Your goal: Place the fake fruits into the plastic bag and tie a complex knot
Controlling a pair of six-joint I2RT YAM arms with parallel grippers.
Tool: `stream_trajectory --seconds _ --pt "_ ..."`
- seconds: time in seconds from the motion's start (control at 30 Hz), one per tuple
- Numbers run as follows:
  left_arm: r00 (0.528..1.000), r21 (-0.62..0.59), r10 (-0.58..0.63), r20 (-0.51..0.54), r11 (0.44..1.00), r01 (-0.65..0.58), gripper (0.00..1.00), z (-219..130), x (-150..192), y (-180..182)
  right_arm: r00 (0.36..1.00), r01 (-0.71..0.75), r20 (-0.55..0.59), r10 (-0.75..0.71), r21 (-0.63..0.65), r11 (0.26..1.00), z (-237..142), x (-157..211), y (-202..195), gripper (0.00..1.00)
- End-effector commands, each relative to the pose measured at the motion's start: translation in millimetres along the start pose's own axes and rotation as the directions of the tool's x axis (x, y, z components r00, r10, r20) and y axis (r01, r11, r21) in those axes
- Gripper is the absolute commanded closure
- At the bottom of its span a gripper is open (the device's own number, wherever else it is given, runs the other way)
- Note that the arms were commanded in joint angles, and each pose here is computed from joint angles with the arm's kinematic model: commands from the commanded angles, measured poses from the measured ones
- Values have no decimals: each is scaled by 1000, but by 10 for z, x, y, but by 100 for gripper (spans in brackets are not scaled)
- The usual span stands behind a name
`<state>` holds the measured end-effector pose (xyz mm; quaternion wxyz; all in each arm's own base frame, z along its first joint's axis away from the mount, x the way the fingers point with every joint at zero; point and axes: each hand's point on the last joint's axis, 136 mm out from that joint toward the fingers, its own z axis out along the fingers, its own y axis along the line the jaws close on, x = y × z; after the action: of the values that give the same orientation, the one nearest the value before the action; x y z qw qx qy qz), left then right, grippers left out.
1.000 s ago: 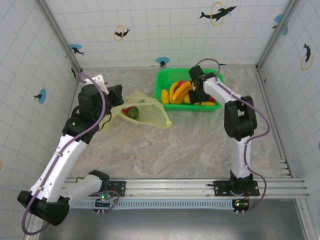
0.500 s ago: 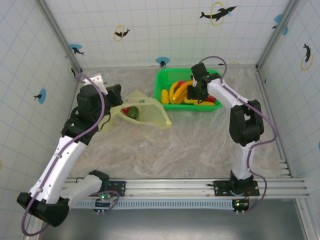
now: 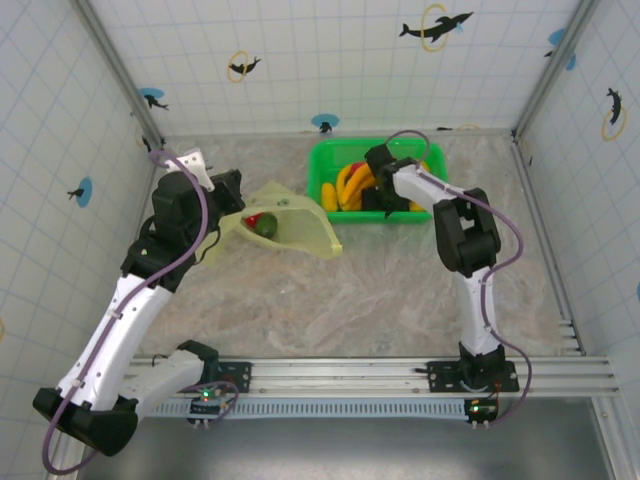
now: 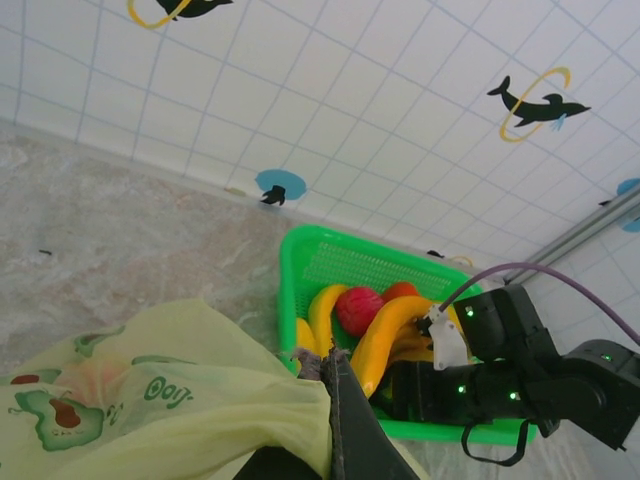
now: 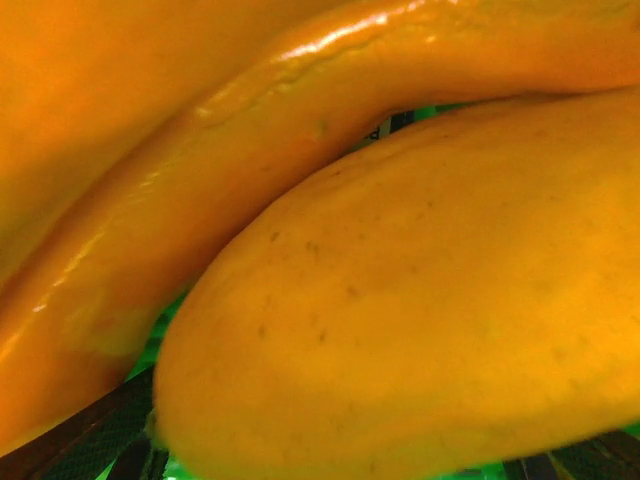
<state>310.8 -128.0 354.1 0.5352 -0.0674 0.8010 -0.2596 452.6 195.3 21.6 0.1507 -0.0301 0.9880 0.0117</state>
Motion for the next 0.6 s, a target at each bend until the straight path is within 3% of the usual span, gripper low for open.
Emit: stream_trajectory --seconds 0.0,0.3,0.57 --pt "1000 0 23 15 1000 -23 100 -11 -17 -4 1000 -2 28 0 62 998 108 -119 -19 18" --pt "1000 -10 26 15 1000 -26 99 -9 -25 7 970 -38 239 31 25 999 -302 -360 -14 52" --pt "1000 -9 26 13 1000 -25 99 2 -24 4 941 -52 335 54 -15 999 -747 -440 -74 56"
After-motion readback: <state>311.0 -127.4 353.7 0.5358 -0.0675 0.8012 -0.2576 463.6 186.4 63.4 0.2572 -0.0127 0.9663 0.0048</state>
